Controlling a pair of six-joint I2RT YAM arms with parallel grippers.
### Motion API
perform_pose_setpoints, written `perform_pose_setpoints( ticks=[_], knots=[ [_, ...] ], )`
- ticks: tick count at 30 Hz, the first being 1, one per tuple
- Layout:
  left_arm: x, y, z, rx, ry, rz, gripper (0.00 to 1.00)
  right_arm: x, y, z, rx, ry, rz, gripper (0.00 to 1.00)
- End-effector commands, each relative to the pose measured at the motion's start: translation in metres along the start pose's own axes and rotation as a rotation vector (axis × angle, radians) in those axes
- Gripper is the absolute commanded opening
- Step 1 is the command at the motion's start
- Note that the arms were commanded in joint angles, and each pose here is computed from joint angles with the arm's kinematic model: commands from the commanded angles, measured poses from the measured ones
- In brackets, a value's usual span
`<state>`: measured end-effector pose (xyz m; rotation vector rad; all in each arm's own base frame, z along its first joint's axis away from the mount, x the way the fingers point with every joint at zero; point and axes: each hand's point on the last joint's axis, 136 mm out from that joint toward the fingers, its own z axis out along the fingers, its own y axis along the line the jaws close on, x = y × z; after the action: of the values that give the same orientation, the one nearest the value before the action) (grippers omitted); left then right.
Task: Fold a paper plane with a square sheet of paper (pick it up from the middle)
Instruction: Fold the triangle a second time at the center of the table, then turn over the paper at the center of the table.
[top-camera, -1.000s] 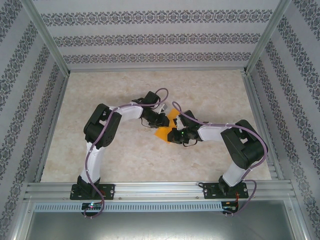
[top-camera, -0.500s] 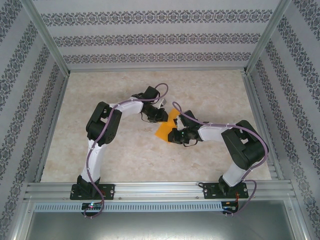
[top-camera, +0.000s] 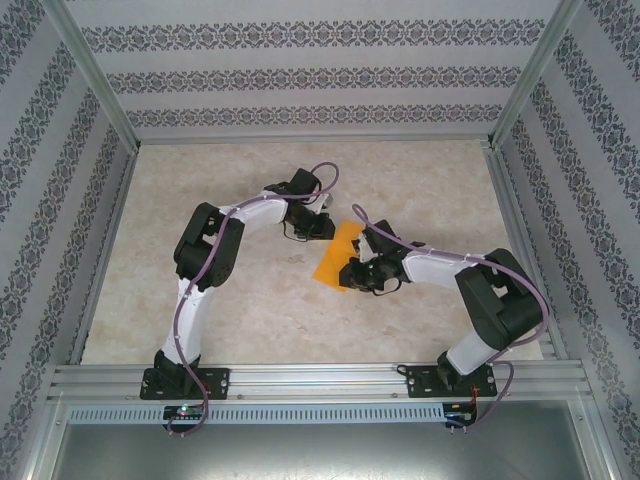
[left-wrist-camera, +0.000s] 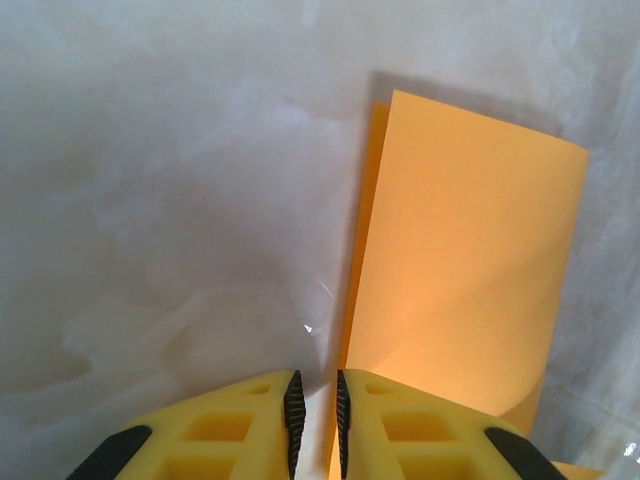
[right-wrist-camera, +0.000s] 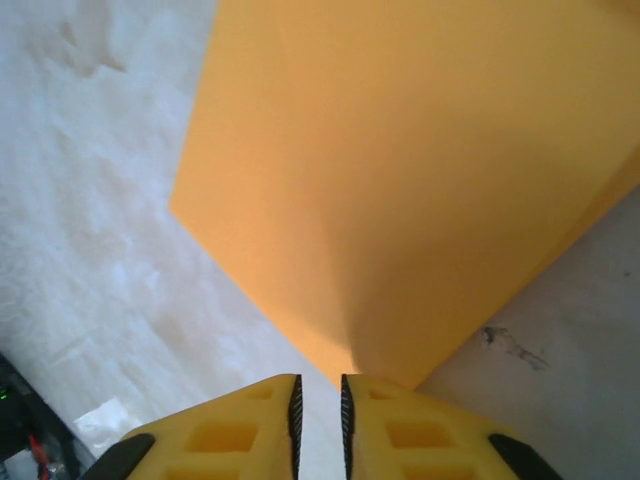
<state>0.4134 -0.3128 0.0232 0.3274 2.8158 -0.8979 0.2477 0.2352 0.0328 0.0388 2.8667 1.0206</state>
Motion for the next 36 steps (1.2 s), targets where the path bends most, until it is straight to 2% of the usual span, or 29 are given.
perform_pose_setpoints(
  ticks=[1,6,13,17,23,36],
  knots=[
    [0.007,0.022,-0.002,-0.107,-0.008,0.026,0.23,-0.022,0.027,-0.023,-0.079,-0.063,-0.014,0.23],
    [0.001,0.008,-0.026,-0.1,-0.051,0.05,0.25,-0.048,0.029,-0.032,-0.098,-0.125,-0.019,0.25],
    [0.009,-0.018,-0.048,-0.019,-0.073,0.058,0.35,-0.062,0.008,-0.014,-0.045,-0.104,-0.017,0.25],
    [0.023,-0.025,-0.043,0.013,-0.045,0.054,0.39,-0.062,-0.007,-0.004,-0.015,-0.083,-0.004,0.24],
    [0.037,-0.045,-0.027,0.068,-0.004,0.07,0.4,-0.059,-0.025,0.003,0.02,-0.067,-0.001,0.24],
    [0.059,-0.033,0.019,0.042,0.125,0.074,0.39,-0.047,-0.036,0.007,0.012,-0.071,-0.013,0.22]
  ],
)
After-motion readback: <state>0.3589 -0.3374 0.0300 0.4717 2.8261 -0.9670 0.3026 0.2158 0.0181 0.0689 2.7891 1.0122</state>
